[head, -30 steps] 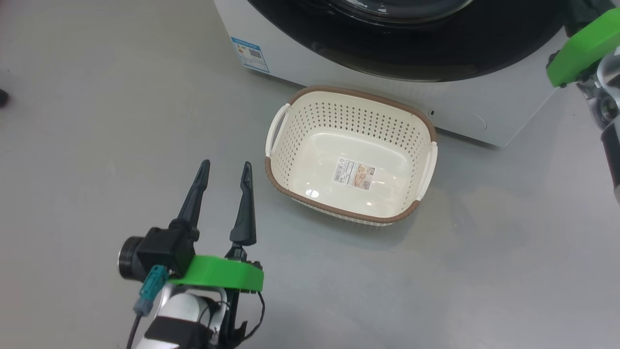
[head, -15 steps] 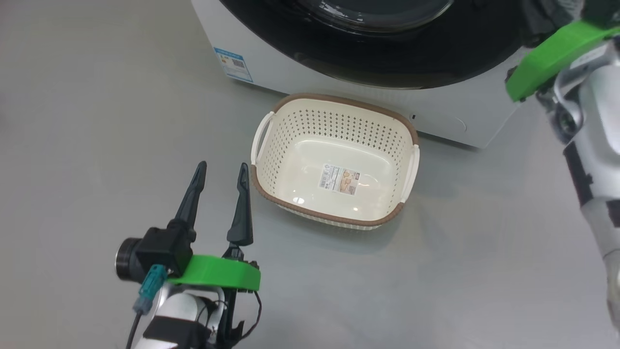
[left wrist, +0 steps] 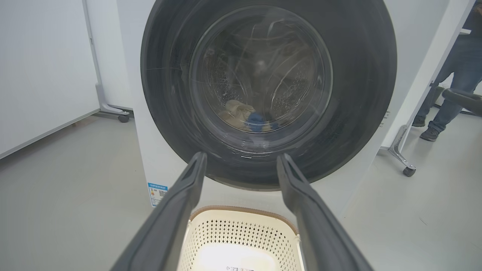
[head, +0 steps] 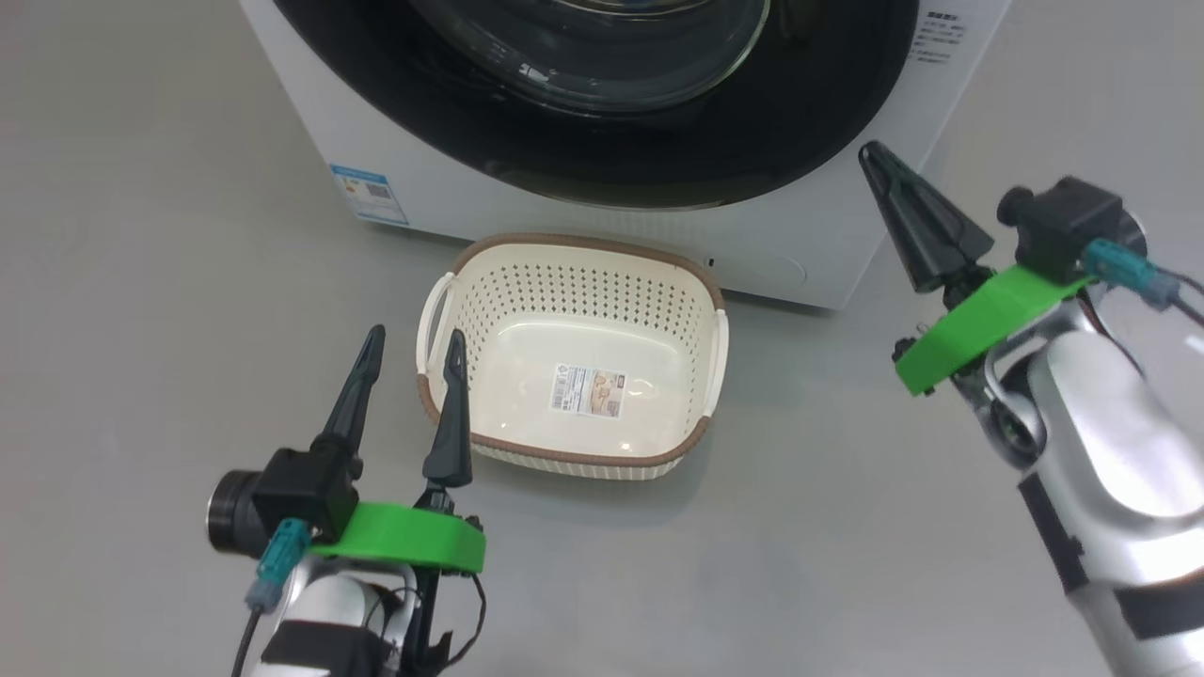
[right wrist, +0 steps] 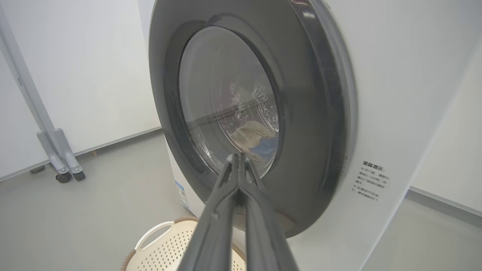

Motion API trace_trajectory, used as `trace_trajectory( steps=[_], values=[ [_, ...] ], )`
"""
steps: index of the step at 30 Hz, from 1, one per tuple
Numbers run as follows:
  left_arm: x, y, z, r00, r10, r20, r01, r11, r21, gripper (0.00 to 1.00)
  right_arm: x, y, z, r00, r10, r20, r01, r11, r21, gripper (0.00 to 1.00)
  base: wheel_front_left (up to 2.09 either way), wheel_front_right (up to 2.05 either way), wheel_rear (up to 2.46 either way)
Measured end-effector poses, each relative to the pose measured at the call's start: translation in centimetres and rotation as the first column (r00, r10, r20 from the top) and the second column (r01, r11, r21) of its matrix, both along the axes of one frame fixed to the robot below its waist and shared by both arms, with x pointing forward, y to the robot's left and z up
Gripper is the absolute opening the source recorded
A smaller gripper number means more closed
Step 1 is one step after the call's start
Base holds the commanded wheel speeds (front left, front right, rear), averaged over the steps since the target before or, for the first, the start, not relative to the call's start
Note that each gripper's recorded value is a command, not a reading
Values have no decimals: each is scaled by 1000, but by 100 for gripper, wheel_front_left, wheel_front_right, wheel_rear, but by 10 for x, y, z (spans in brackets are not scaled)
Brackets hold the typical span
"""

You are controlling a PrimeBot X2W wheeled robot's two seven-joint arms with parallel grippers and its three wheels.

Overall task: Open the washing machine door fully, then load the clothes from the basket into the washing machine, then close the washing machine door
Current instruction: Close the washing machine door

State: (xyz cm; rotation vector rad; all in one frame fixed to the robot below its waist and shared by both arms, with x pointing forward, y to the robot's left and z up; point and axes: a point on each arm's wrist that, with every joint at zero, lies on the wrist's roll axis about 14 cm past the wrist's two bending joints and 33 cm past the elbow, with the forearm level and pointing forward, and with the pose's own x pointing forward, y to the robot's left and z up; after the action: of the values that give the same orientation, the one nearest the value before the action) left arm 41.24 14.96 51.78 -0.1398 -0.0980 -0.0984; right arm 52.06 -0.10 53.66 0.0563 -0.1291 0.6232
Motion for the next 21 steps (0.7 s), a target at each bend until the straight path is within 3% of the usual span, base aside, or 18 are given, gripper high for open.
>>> trace_trajectory(
  steps=[8,15,16,17,18,21],
  values=[
    [-5,-11,-1,999,-34,-3,34,999,1,100,-55,-48,-27,988,-132,-82,136,990,44,0,0,0,0],
    [-6,-24,2,997,-81,7,81,997,8,100,-91,-96,-31,955,-281,-96,287,956,54,0,0,0,0],
    [-6,-28,0,995,-95,3,95,995,12,100,-98,-106,-28,944,-316,-92,323,945,61,25,0,0,0],
    [-6,-30,0,995,-103,3,102,995,13,100,-102,-111,-27,939,-330,-92,336,940,60,40,0,0,0],
    [-7,-32,1,994,-111,4,111,994,13,100,-106,-115,-27,934,-344,-96,351,935,59,47,0,0,0],
    [-8,-36,1,992,-125,3,125,992,5,100,-118,-128,-29,918,-384,-104,390,919,53,85,0,0,0]
  ],
)
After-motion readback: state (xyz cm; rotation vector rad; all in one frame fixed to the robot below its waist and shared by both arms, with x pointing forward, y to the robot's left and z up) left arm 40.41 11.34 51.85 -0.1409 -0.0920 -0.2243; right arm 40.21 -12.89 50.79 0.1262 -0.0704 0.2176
